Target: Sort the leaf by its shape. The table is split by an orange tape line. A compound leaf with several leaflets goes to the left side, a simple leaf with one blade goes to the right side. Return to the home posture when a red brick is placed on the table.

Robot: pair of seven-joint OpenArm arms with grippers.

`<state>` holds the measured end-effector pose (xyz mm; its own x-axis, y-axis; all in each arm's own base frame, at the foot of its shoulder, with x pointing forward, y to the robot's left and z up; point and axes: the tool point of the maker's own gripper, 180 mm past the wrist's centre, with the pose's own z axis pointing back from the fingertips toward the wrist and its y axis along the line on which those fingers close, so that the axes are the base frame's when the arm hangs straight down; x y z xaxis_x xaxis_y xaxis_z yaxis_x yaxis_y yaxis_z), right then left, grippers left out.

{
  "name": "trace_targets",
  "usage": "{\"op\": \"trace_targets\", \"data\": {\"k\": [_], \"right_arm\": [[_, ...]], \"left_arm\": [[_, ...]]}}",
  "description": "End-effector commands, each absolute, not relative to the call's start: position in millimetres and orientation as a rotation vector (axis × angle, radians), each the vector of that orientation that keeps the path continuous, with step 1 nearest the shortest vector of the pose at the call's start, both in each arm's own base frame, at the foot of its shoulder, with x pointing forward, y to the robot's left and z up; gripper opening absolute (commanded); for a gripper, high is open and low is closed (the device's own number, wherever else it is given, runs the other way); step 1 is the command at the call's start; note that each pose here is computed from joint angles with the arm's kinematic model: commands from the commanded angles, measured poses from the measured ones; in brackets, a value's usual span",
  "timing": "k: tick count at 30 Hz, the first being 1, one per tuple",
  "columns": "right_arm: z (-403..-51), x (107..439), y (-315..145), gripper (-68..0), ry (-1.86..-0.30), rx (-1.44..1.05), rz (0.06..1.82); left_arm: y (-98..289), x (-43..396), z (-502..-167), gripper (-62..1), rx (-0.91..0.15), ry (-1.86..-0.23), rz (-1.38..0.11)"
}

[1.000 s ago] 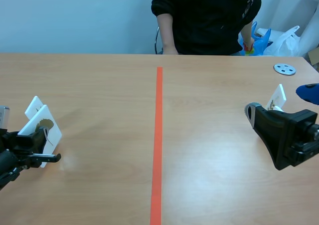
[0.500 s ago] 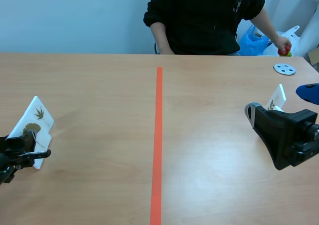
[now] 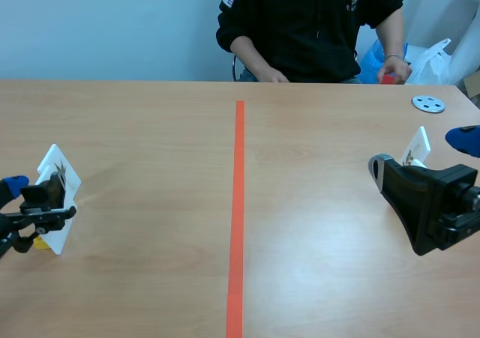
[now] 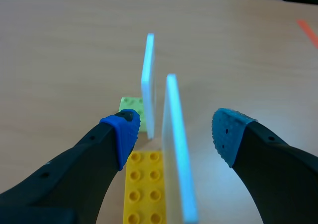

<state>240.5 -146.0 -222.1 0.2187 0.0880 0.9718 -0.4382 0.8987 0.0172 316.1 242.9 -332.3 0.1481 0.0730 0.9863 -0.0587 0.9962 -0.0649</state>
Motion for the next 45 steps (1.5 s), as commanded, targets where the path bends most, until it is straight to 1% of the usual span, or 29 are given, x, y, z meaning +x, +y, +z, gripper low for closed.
{"op": "trace_targets", "data": {"k": [1, 5, 7, 9, 12, 15, 18, 20, 22, 25, 29, 32, 45], "right_arm": [[-215.7, 243.5, -146.5, 0.4, -1.333, 0.319, 0.367], [-215.7, 243.5, -146.5, 0.4, -1.333, 0.319, 0.367], [-215.7, 243.5, -146.5, 0.4, -1.333, 0.319, 0.367], [-215.7, 243.5, -146.5, 0.4, -1.333, 0.319, 0.367], [-215.7, 243.5, -146.5, 0.4, -1.333, 0.319, 0.367], [-215.7, 243.5, -146.5, 0.4, -1.333, 0.319, 0.367], [-215.7, 243.5, -146.4, 0.4, -1.333, 0.319, 0.367], [-215.8, 243.4, -146.4, 0.4, -1.333, 0.320, 0.367], [-216.3, 242.9, -145.7, 0.4, -1.329, 0.322, 0.371], [-216.4, 242.8, -145.5, 0.4, -1.328, 0.324, 0.371], [-217.4, 242.1, -144.7, 0.4, -1.322, 0.327, 0.377], [-217.6, 242.1, -144.7, 0.4, -1.321, 0.326, 0.377], [-217.5, 242.2, -144.7, 0.4, -1.322, 0.326, 0.377]], "left_arm": [[246.4, 319.2, -303.5, -22.4, -0.007, -1.501, 0.092], [244.4, 312.2, -269.8, -19.0, -0.026, -1.573, 0.095], [236.2, 307.7, -253.6, -13.1, -0.058, -1.596, 0.066], [217.9, 301.5, -236.7, -6.2, -0.131, -1.622, 0.002], [185.0, 288.8, -212.4, 1.1, -0.255, -1.653, -0.110], [151.7, 272.7, -193.6, 1.4, -0.380, -1.649, -0.223], [118.6, 253.8, -183.8, 1.4, -0.502, -1.597, -0.354], [101.3, 241.5, -182.8, 1.4, -0.560, -1.545, -0.435], [89.9, 231.1, -185.3, 1.4, -0.592, -1.492, -0.493], [81.2, 220.0, -190.8, 1.4, -0.617, -1.434, -0.533], [80.1, 212.3, -201.5, 1.4, -0.621, -1.379, -0.529], [80.5, 210.1, -201.4, 1.4, -0.645, -1.374, -0.498], [80.6, 210.3, -201.2, 1.4, -0.646, -1.375, -0.495]]}}
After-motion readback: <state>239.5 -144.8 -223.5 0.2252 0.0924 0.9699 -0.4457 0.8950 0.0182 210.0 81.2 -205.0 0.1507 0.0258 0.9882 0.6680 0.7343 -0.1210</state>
